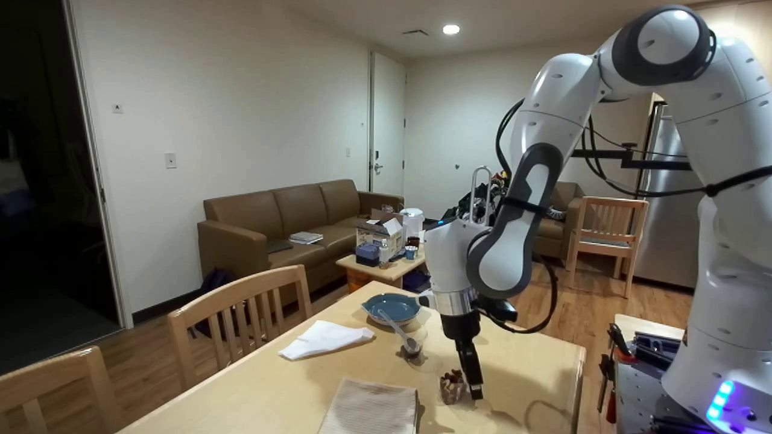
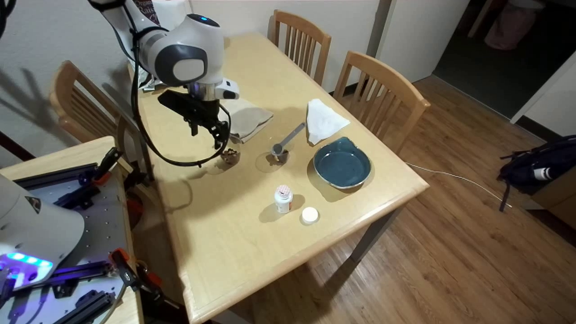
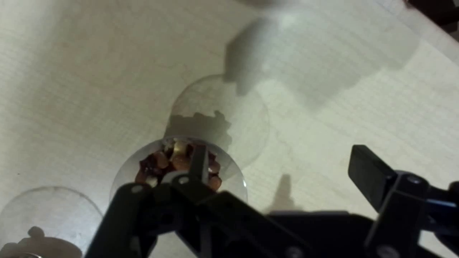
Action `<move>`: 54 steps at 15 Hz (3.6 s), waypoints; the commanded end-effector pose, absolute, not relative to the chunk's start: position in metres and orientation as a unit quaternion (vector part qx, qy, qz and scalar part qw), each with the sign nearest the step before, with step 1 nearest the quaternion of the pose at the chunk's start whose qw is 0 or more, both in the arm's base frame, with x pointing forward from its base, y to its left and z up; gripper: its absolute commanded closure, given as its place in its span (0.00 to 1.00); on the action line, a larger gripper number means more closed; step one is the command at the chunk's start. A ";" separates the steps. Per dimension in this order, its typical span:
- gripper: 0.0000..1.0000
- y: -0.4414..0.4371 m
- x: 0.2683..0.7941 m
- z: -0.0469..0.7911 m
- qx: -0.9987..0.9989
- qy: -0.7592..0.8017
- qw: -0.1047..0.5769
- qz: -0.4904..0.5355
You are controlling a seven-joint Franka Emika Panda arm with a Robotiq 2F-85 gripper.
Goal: Take the spoon from the bowl and put it in the cup, then move the two cups slightly forward
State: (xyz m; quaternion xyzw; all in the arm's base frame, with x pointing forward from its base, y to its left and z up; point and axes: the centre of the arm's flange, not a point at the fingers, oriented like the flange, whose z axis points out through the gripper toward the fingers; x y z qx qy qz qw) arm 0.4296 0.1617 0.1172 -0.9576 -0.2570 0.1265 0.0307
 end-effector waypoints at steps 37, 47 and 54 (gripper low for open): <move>0.95 0.215 0.499 0.170 -0.896 -0.434 -0.070 0.057; 0.95 0.214 0.593 0.143 -0.897 -0.431 -0.059 0.074; 0.96 0.218 0.608 0.129 -0.889 -0.445 -0.048 0.101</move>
